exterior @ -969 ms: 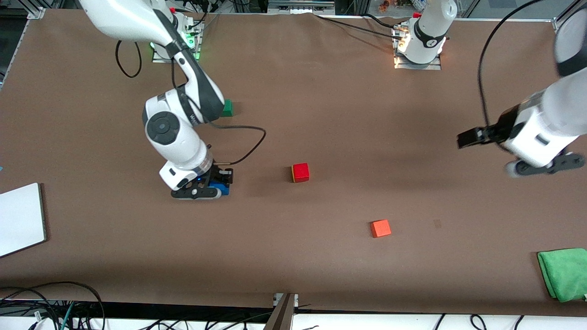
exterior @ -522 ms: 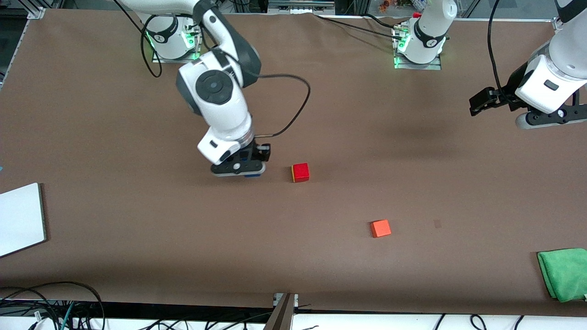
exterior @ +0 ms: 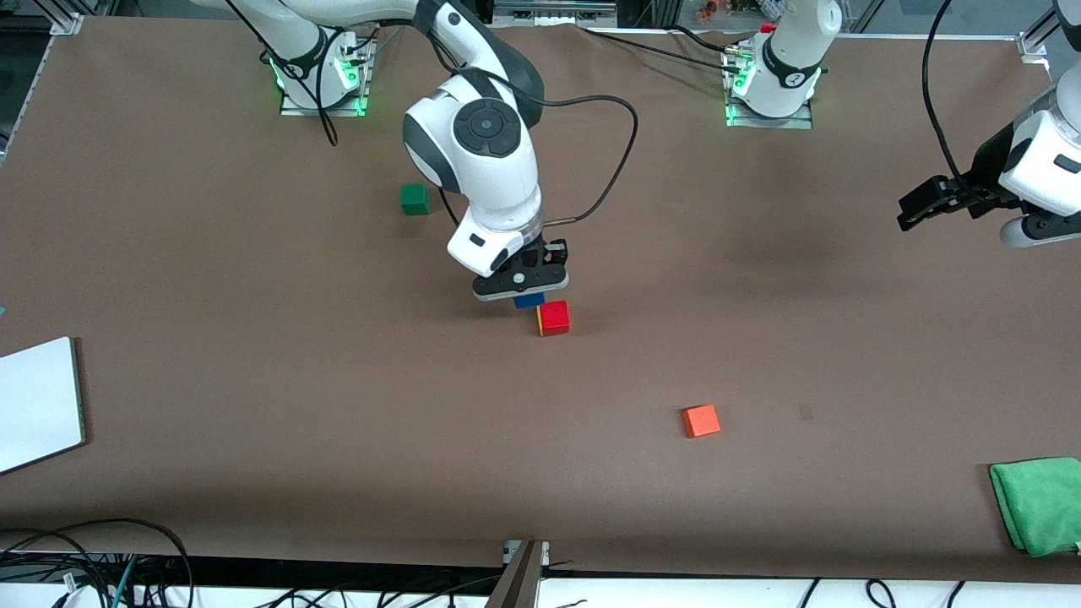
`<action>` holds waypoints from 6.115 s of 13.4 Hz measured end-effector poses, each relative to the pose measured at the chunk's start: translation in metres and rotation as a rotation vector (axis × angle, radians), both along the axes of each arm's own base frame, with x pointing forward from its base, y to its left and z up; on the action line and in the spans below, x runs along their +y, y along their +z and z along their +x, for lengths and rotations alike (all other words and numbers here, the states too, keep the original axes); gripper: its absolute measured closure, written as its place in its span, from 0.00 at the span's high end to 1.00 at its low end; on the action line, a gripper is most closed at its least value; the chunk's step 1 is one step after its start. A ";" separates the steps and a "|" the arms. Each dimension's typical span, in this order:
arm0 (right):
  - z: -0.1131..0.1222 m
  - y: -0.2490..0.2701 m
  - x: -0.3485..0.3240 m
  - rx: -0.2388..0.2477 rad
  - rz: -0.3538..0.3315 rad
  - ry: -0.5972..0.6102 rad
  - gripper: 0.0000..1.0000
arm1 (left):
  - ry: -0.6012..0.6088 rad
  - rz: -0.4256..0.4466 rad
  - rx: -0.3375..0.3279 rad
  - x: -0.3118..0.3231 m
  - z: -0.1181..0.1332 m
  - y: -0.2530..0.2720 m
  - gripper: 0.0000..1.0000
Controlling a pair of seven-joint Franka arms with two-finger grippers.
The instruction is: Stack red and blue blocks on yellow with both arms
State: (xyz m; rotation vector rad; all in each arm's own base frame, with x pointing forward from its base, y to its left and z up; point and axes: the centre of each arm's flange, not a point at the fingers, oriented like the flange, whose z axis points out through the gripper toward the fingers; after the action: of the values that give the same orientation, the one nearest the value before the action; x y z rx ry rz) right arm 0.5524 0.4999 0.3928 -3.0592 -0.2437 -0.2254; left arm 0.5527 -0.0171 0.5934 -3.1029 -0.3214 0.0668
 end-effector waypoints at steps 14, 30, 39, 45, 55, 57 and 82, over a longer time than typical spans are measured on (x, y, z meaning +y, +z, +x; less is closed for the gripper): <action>0.018 -0.038 0.025 -0.012 -0.026 0.020 0.56 | 0.011 -0.004 0.055 0.007 -0.001 0.019 1.00; -0.001 -0.077 0.044 0.030 -0.065 0.071 0.56 | -0.012 0.000 0.037 -0.006 -0.001 0.022 1.00; 0.003 -0.081 0.043 0.017 -0.056 0.067 0.56 | -0.023 -0.002 -0.008 -0.012 0.004 0.025 1.00; 0.003 -0.085 0.045 0.015 -0.055 0.070 0.88 | -0.023 -0.002 -0.010 -0.012 0.005 0.025 1.00; 0.038 0.040 -0.043 0.072 -0.157 0.086 1.00 | -0.030 -0.002 -0.011 -0.015 0.005 0.025 1.00; 0.059 0.064 -0.091 0.093 -0.175 0.080 1.00 | -0.030 -0.002 -0.011 -0.015 0.005 0.025 1.00; 0.013 0.201 -0.490 0.251 -0.126 -0.151 1.00 | -0.048 -0.003 -0.014 -0.025 0.004 0.025 1.00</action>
State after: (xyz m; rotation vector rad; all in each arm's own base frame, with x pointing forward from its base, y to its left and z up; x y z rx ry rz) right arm 0.5653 0.0098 0.5934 -3.1891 -0.0121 0.1734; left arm 0.5571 -0.0424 0.6184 -3.1133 -0.2479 0.0442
